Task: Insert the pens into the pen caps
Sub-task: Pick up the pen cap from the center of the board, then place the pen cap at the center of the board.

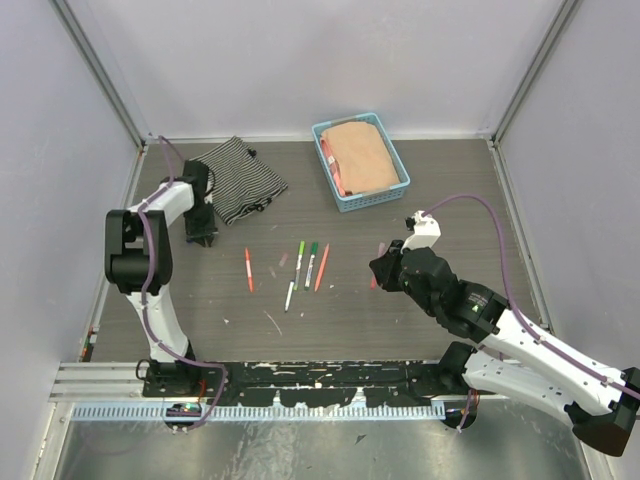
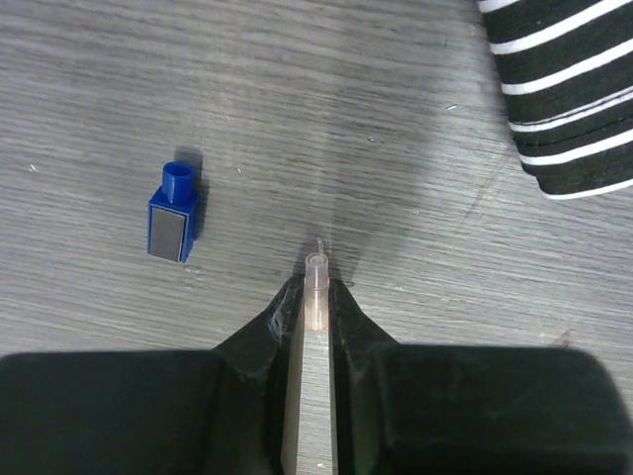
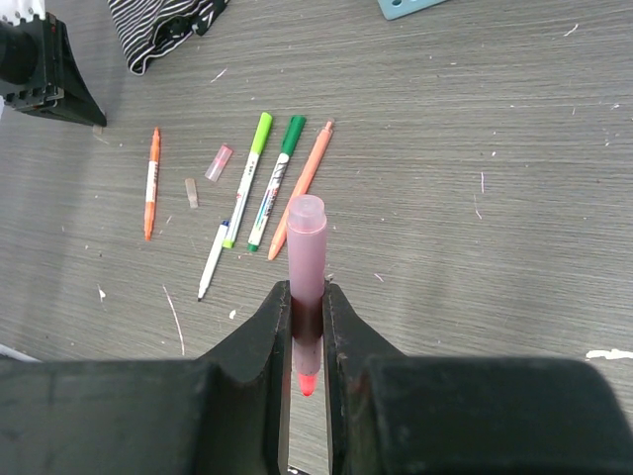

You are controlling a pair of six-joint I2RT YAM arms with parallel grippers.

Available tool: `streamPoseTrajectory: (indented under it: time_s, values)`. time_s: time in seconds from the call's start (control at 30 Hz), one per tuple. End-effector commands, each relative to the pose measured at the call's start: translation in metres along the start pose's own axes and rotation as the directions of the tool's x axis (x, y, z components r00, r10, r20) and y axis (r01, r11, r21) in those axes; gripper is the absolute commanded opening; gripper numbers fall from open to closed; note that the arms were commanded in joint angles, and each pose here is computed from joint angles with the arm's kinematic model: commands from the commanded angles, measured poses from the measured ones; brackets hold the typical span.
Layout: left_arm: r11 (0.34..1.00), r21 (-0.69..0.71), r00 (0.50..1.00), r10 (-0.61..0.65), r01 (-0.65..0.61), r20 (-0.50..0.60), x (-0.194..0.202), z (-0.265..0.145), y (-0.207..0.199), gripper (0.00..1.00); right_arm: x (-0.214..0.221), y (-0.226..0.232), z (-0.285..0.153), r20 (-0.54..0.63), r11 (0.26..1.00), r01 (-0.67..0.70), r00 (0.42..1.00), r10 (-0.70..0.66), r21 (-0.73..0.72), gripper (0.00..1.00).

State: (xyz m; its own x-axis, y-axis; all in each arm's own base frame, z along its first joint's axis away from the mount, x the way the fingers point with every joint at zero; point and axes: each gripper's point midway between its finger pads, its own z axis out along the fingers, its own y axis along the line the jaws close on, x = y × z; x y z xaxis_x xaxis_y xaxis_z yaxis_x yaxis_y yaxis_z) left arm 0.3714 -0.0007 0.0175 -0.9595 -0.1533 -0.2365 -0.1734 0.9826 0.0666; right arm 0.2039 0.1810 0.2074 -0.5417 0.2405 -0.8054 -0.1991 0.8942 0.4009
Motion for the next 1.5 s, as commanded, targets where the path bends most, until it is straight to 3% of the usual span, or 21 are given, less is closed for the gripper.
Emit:
streamPoseTrajectory:
  time_s: [0.0,0.23,0.5,0.7,1.03,1.23,1.47]
  values:
    - [0.999,-0.040,1.000,0.004,-0.004,0.000,-0.004,-0.002,0.004,0.16,-0.023,0.013,-0.010,0.053,0.999,-0.016,0.998,0.019,-0.043,0.00]
    - [0.999,0.004,0.996,0.037,-0.037,0.078,-0.007,-0.023,-0.022,0.14,-0.021,0.012,-0.009,0.050,0.999,-0.021,0.998,0.023,-0.040,0.00]
    - [0.964,0.168,0.967,0.174,-0.206,0.186,-0.002,-0.065,-0.127,0.16,-0.019,0.013,-0.006,0.041,0.999,-0.019,0.999,0.020,-0.035,0.00]
    - [0.934,0.213,0.954,0.257,-0.287,0.157,0.015,-0.057,-0.176,0.17,-0.020,0.011,-0.007,0.046,0.999,-0.021,0.999,0.022,-0.027,0.00]
    - [0.919,0.253,0.953,0.288,-0.303,0.093,0.034,-0.030,-0.190,0.21,-0.018,0.011,-0.004,0.035,1.000,-0.013,0.999,0.014,-0.021,0.00]
    - [0.921,0.243,0.952,0.291,-0.306,0.095,0.034,-0.030,-0.187,0.41,-0.017,0.012,-0.003,0.033,1.000,-0.015,0.999,0.015,-0.023,0.00]
    - [0.946,0.121,0.940,0.273,-0.301,0.203,0.005,-0.059,-0.156,0.43,-0.017,0.010,-0.005,0.033,1.000,-0.015,0.999,0.016,-0.019,0.00]
